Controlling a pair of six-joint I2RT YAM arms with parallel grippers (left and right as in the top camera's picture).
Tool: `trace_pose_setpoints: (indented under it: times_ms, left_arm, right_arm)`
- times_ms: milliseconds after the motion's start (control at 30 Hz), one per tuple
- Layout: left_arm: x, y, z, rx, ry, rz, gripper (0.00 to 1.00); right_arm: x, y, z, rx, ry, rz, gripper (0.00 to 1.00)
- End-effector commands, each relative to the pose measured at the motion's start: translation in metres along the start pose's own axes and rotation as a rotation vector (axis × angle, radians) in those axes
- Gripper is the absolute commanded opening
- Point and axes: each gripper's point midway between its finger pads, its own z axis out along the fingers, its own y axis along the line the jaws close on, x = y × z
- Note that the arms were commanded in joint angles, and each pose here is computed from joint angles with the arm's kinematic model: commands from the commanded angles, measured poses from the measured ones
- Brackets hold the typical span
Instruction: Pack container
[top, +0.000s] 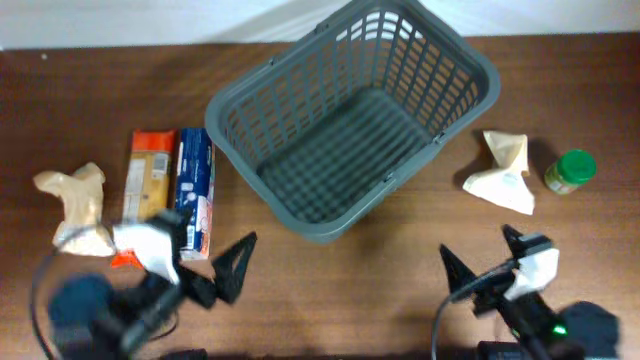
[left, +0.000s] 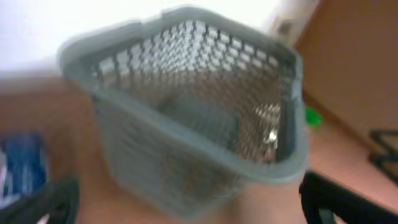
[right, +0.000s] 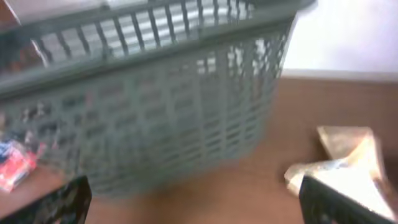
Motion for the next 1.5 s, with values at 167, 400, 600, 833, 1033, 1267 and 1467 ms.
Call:
trace_pose_setpoints:
  times_ms: [167,400,600,833,1033,1267,1467]
  left_arm:
    - [-0.12,-0.027,-0.009,0.053,0.194,0.055,0.99]
    - [-0.154,-0.049,-0.014,0.142,0.129,0.069,0.97]
    - [-0.109,-0.064,-0.011,0.142,0.314,0.146,0.45]
    - [-0.035,-0.112,-0.017,0.281,0.628,0.331,0.02]
    - [-0.001,-0.148,0.001,0.39,0.763,0.483,0.02]
    - [0.059,-0.158,0.049,0.279,0.956,0.701,0.02]
    - [0.087,-0.163,0.086,0.263,1.013,0.714,0.02]
  right_arm:
    - [-0.101,-0.018,-0.019,0.143,0.27,-0.042,0.99]
    - [-0.149,-0.002,0.014,-0.013,0.423,0.034,0.99]
    - [-0.157,0.0,0.062,-0.107,0.488,0.135,0.99]
    - [-0.145,-0.019,0.117,-0.076,0.569,0.276,0.04]
    - [-0.151,-0.031,0.154,-0.058,0.526,0.33,0.04]
    - [-0.129,-0.045,0.196,-0.031,0.581,0.43,0.04]
    - [-0.103,-0.052,0.218,-0.027,0.657,0.462,0.04]
